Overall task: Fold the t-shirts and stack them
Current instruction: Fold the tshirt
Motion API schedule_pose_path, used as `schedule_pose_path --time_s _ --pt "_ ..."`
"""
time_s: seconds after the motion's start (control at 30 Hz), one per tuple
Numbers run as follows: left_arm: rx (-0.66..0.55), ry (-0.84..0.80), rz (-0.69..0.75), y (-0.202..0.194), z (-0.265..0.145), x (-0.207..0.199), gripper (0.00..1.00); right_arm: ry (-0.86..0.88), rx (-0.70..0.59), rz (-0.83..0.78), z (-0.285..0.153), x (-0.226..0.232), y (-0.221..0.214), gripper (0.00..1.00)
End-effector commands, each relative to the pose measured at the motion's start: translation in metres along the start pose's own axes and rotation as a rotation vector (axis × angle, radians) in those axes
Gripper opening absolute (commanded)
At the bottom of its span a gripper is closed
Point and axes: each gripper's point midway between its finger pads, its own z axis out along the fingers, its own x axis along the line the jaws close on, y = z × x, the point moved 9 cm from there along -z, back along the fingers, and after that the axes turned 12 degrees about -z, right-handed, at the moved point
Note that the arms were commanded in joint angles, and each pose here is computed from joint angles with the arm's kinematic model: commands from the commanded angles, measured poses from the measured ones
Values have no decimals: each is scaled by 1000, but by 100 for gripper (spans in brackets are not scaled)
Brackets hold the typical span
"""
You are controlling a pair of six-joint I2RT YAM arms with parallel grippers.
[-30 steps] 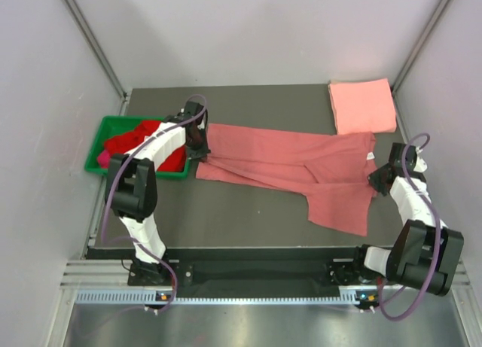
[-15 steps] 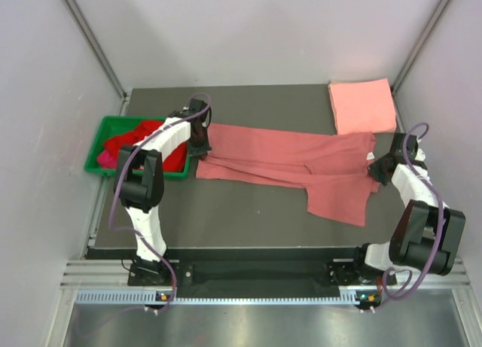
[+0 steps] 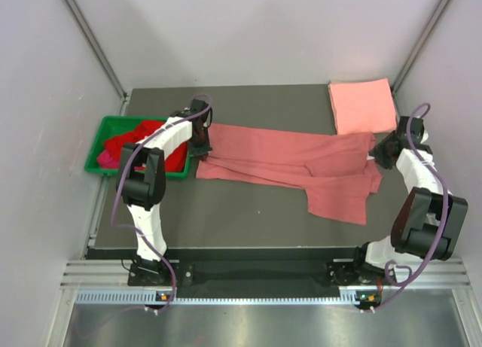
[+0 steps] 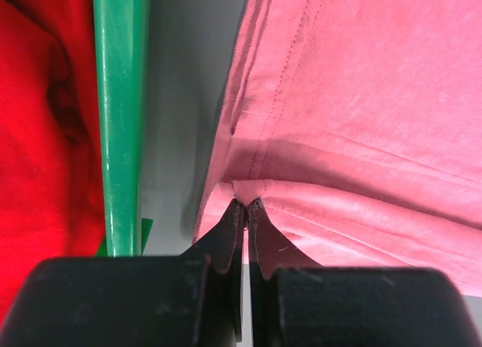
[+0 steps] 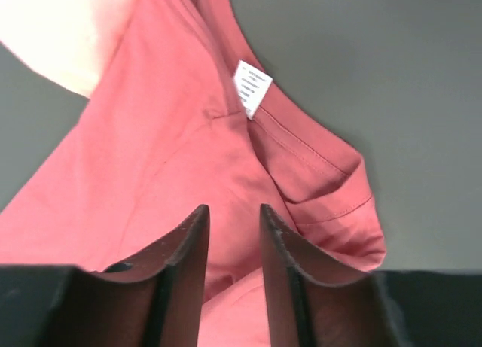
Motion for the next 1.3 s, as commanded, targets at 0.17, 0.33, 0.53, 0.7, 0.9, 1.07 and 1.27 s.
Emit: schedule_pose_path --time_s 0.17,0.33,0.53,0.7,0.9,1.07,1.27 --pt "-5 -30 13 6 -1 -3 0 -23 101 103 -51 -20 -58 42" --pt "-7 -49 15 6 -3 -4 0 -80 147 136 -58 -37 -97 43" --pt "-9 -54 15 5 -5 -3 0 -133 241 162 -46 -49 -127 46" --pt "-6 -48 20 3 -4 -1 0 -209 293 168 -36 -58 -142 50" --pt "-17 -56 17 6 -5 -3 0 -221 309 196 -25 -61 -153 51" --pt "-47 -56 11 9 -10 -2 0 -227 309 202 -15 -66 -163 33" --pt "-25 -44 5 6 -3 -2 0 -168 201 156 -32 -58 -140 0"
